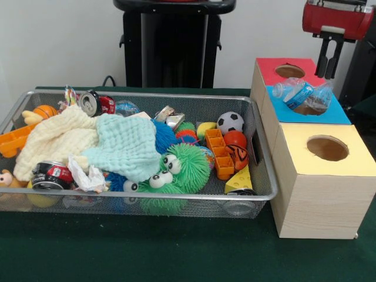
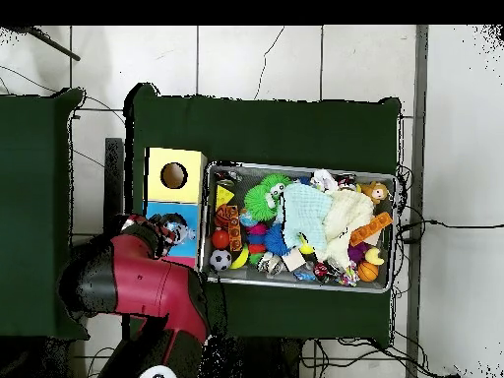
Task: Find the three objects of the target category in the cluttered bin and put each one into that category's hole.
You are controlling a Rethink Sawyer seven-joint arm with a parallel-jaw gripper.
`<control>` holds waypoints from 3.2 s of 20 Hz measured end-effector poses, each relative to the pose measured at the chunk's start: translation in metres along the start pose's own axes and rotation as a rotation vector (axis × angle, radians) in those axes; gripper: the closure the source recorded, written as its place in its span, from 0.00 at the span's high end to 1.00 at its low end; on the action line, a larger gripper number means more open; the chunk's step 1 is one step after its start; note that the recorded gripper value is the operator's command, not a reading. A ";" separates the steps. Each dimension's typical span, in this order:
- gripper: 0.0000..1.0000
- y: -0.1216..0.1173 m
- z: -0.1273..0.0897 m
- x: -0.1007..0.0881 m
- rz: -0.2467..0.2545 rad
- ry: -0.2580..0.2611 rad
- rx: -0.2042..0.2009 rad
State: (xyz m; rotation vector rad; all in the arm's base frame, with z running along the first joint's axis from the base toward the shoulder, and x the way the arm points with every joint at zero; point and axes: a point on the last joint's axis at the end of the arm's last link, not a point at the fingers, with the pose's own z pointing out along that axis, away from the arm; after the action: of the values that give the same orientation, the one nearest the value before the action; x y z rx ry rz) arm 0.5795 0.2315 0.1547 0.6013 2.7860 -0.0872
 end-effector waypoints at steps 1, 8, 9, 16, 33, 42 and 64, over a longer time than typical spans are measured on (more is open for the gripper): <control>0.00 0.000 0.000 0.000 0.000 0.000 0.000; 0.00 0.000 0.000 0.000 0.000 0.000 0.000; 0.00 0.000 0.000 0.000 0.000 0.000 0.000; 0.00 0.000 0.000 0.000 0.000 -0.001 0.000; 0.00 0.003 0.006 0.006 -0.012 -0.009 0.003; 0.00 0.004 0.016 0.014 -0.023 0.004 0.016; 0.00 0.004 0.020 0.012 -0.025 -0.028 0.012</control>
State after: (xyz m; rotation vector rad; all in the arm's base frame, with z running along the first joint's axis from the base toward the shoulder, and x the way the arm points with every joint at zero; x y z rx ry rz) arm 0.5762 0.2372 0.1319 0.5646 2.7682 -0.1167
